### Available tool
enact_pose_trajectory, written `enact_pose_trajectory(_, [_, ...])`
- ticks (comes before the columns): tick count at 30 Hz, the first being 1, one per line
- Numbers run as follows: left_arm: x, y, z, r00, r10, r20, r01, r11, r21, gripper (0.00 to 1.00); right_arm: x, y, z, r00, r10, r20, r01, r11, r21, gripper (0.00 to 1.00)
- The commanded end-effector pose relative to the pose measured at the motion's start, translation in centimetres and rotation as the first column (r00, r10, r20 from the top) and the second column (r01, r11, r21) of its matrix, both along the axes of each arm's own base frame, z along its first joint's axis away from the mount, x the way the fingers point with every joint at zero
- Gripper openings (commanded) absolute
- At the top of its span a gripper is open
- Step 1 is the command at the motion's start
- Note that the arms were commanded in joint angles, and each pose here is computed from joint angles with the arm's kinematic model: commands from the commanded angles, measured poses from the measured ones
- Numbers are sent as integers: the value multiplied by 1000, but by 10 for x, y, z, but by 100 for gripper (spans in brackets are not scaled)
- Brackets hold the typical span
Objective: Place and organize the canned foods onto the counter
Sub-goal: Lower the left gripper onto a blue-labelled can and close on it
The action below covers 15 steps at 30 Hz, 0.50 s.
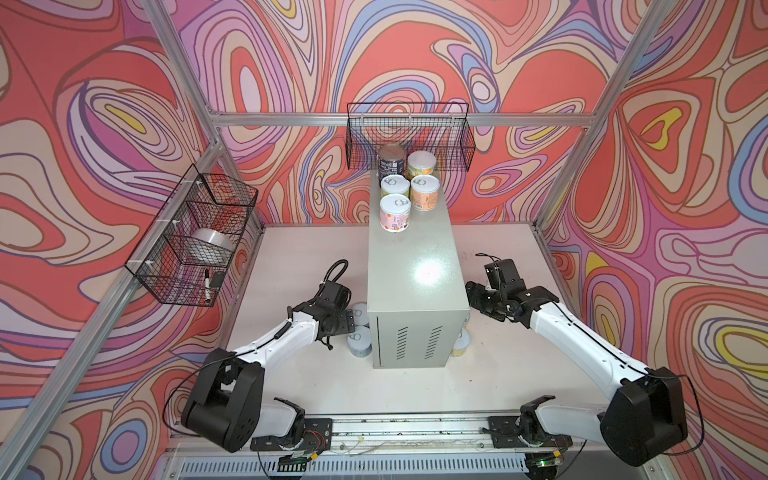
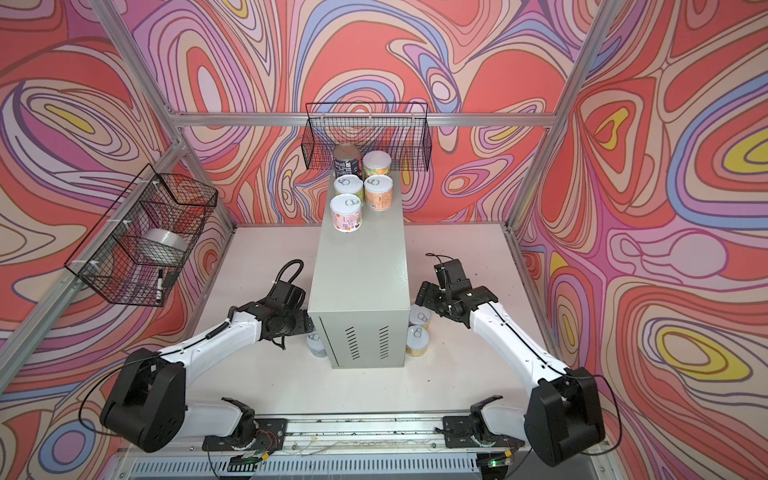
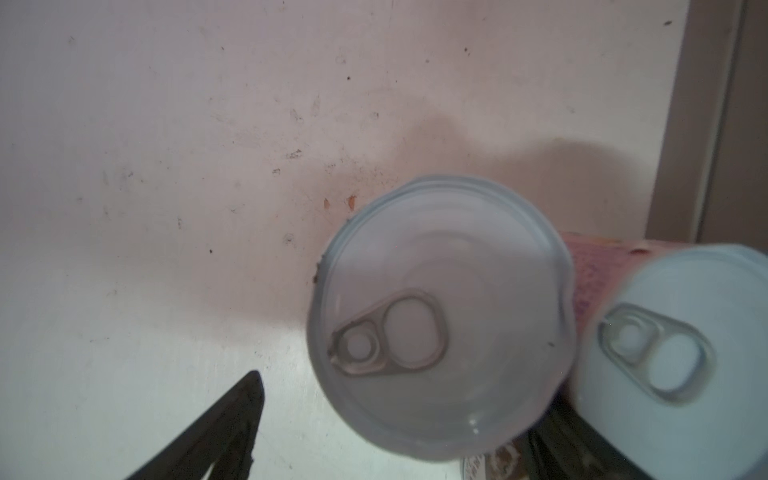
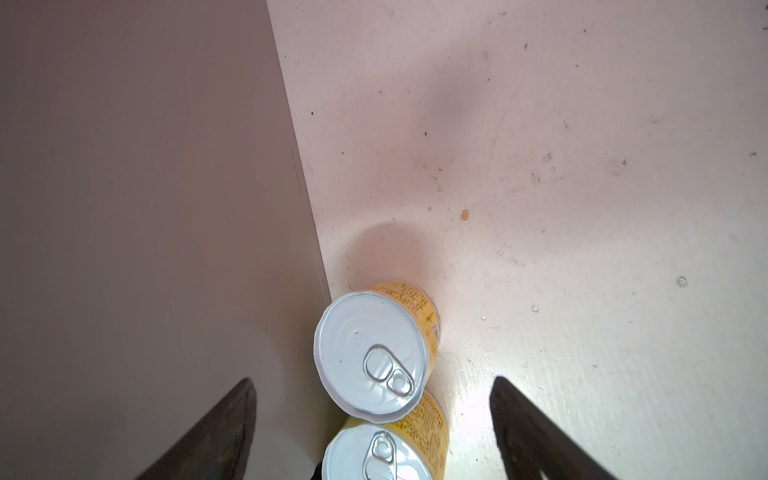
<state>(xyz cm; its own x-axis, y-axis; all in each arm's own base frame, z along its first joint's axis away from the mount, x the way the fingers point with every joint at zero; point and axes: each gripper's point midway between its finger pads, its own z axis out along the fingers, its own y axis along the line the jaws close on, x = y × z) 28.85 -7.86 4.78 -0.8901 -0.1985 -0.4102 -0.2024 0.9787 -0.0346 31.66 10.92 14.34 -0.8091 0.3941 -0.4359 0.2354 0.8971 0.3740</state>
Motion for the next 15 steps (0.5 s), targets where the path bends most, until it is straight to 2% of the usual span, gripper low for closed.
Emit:
enact_pose_trajectory(1, [16, 0, 1, 999, 30, 29, -30, 1000, -3, 92, 5, 0, 4, 1000, 5, 17, -5, 1000, -18, 90])
enact_pose_trajectory(15, [51, 4, 3, 996, 39, 76, -42, 999, 34, 92, 14, 3, 7, 1000, 12, 21, -12, 1000, -20, 90])
